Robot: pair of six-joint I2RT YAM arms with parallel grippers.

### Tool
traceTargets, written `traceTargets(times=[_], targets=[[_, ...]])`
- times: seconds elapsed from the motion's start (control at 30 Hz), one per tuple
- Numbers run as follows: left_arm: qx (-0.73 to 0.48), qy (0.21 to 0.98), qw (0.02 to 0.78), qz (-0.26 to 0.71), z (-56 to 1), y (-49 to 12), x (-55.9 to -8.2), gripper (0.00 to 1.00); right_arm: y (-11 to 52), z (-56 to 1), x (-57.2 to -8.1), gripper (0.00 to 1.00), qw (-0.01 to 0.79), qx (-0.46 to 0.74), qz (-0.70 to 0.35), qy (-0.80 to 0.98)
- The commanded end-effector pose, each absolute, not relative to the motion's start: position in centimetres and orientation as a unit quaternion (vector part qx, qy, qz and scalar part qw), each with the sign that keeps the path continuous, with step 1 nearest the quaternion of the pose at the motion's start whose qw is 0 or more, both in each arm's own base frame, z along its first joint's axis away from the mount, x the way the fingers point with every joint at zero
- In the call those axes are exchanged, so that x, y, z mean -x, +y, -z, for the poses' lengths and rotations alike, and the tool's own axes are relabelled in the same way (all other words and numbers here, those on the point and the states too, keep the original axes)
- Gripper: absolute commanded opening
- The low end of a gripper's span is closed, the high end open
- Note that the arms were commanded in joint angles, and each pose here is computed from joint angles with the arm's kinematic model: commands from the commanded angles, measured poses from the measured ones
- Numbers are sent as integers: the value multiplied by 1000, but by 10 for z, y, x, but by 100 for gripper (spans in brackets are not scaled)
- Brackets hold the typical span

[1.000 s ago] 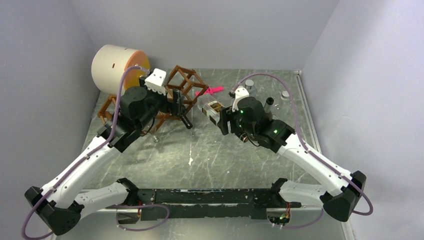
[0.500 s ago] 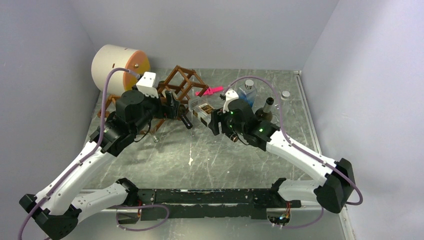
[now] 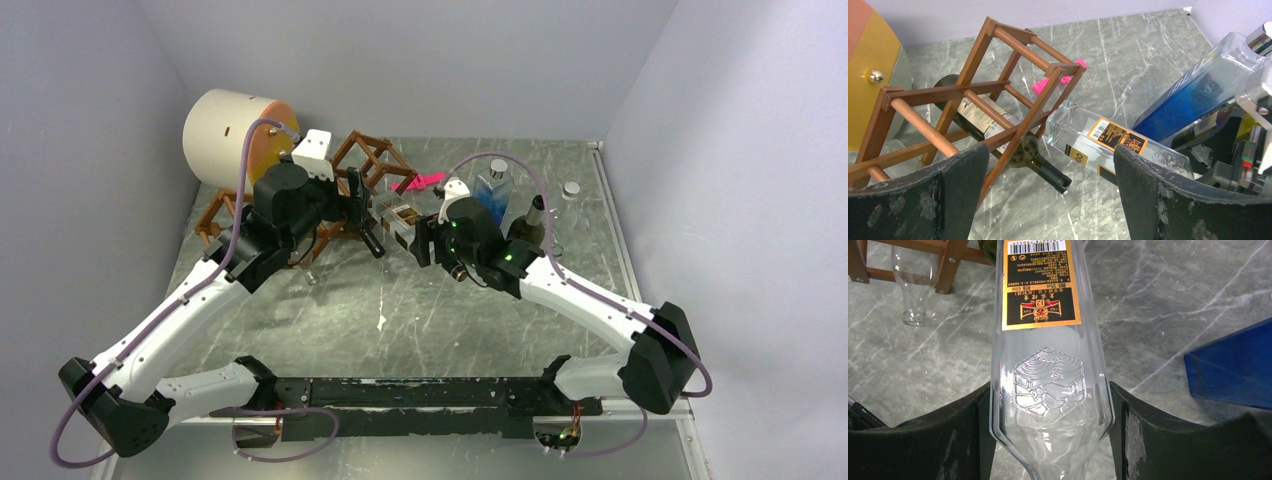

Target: Put the wine bottle on the wine rack

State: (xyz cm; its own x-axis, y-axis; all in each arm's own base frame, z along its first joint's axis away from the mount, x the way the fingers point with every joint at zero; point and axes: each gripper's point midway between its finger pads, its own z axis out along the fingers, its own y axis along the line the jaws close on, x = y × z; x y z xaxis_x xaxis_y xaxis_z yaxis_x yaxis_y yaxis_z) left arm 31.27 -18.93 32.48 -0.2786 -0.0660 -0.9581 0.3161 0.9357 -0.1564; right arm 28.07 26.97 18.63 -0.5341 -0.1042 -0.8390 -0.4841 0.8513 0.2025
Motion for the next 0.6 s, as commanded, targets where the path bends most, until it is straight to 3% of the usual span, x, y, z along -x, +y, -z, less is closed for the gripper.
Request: traceTargets(times=[0.0,0.57], targets=[[-82,767,615,166,-346,-187,-312,98,295,-257,-308,0,540,135,-274,784],[-95,789,580,180,-325,-195,-306,98,293,-278,-325,0,577,79,-280,763]])
